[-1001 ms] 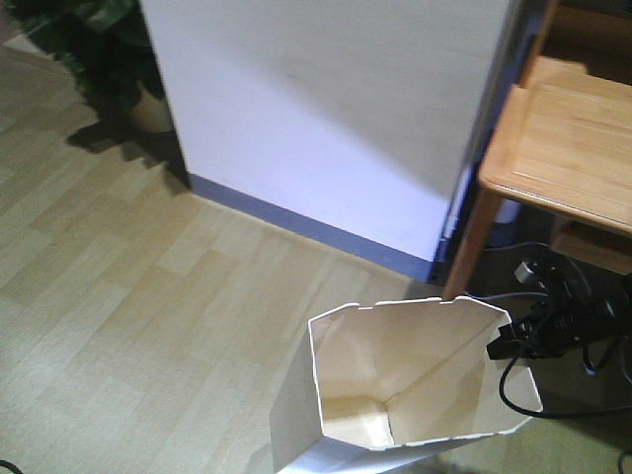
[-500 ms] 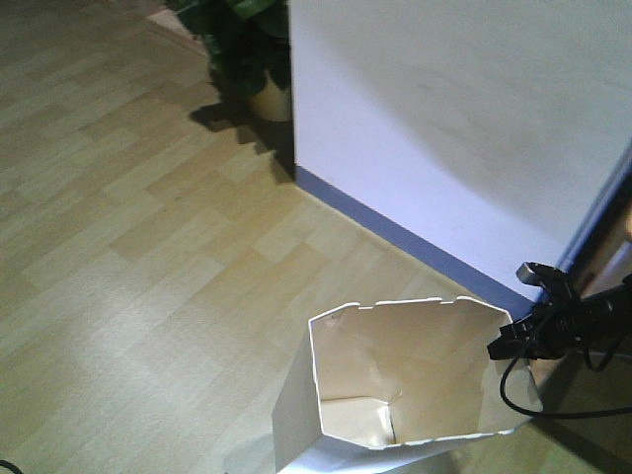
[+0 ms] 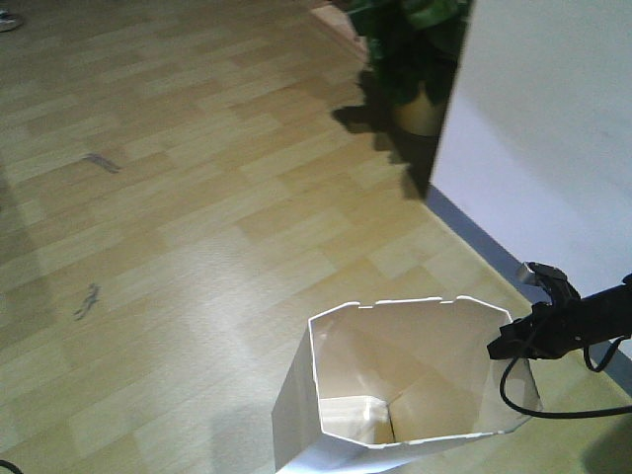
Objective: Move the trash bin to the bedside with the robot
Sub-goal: 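Drive the base toward the bed while holding the bin in the right gripper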
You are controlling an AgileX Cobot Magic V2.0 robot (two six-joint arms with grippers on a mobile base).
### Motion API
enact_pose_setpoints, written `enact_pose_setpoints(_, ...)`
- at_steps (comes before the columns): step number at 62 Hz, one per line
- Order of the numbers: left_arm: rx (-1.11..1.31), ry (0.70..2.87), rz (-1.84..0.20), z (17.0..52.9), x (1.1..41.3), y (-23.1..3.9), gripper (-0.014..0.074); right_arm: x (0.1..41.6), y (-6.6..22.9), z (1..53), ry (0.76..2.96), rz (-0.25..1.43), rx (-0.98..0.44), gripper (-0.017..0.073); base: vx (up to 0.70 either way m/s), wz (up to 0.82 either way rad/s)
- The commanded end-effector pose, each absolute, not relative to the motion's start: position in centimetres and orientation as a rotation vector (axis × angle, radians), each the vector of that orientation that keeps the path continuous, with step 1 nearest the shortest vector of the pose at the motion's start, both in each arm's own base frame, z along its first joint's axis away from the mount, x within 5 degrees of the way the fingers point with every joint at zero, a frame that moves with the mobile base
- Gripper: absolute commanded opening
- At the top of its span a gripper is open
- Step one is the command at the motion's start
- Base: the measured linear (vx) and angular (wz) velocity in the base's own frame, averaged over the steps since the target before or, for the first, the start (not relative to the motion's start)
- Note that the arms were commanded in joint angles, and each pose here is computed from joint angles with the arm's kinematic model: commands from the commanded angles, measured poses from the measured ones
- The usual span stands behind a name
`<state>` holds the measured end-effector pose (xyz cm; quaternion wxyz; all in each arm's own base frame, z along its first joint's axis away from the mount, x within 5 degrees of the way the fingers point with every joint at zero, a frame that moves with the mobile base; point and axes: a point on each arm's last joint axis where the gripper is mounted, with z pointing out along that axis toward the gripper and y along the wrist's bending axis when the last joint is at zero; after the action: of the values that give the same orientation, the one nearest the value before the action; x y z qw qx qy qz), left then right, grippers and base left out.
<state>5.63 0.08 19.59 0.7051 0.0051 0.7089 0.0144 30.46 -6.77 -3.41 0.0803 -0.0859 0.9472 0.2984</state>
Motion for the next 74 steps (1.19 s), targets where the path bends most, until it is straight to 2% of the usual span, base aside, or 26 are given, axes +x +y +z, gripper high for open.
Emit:
enact_pose_setpoints(1, 0.0, 1.507, 0.007, 19.89, 5.61, 0.03, -0.0006, 31.37, -5.51, 0.44, 2.657, 1.186, -0.235, -0.0003, 0.11, 0.66)
enact_pose_setpoints(41, 0.0, 1.507, 0.007, 19.89, 5.61, 0.03, -0.0006, 31.37, -5.51, 0.44, 2.657, 1.186, -0.235, -0.0003, 0.09, 0.54)
enact_pose_setpoints(74, 0.0, 1.507, 0.007, 19.89, 5.61, 0.03, -0.0006, 31.37, -5.51, 0.44, 2.657, 1.186, -0.235, -0.0003, 0.12, 0.17)
